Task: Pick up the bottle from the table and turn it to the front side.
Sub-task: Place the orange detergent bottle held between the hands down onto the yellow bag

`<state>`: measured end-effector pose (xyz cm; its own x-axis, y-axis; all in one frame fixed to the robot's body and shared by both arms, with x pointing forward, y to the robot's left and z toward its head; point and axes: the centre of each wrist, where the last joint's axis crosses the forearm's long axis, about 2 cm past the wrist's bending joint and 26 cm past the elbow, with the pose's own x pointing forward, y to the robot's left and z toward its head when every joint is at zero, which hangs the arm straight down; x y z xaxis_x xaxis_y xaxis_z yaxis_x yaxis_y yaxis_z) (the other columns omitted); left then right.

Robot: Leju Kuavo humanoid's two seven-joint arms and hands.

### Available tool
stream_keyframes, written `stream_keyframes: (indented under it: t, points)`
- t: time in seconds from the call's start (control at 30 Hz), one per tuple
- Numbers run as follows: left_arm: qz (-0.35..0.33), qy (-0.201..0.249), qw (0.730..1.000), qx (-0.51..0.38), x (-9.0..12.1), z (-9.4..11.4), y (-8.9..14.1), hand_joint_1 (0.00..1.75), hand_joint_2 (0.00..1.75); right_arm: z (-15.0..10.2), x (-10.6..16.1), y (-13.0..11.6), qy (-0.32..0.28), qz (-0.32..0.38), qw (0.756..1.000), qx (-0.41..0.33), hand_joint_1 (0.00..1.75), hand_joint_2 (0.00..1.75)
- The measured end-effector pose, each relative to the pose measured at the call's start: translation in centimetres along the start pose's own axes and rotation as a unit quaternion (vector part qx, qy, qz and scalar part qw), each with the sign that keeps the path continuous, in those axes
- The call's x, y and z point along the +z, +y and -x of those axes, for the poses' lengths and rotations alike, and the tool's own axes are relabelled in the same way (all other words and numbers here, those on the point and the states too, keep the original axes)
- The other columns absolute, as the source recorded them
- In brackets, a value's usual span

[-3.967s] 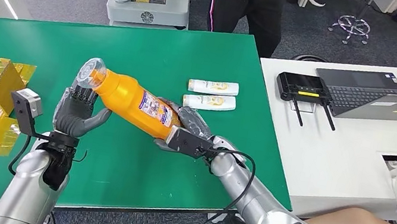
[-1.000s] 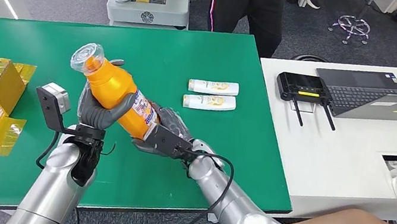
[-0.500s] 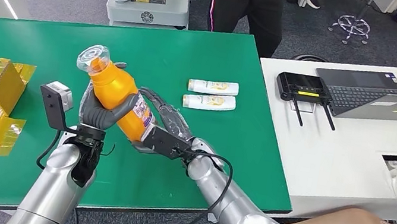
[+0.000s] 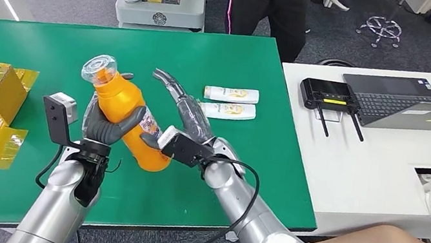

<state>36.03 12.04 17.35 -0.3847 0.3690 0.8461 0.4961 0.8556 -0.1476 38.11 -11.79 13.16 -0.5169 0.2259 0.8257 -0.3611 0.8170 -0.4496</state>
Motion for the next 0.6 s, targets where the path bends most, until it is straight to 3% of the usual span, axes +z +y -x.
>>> stream_keyframes:
  t: [0.33, 0.6]
  points:
    - [-0.033, -0.019, 0.999, -0.030, 0.6, -0.6, 1.8, 1.75, 1.75, -4.4, -0.2, 0.1, -0.083, 0.099, 0.991, -0.025, 0.00, 1.75]
    - [-0.060, -0.072, 0.994, -0.052, -0.6, -3.4, 3.8, 1.75, 1.75, -6.7, 1.0, 0.7, -0.129, 0.118, 0.983, -0.047, 0.00, 1.75]
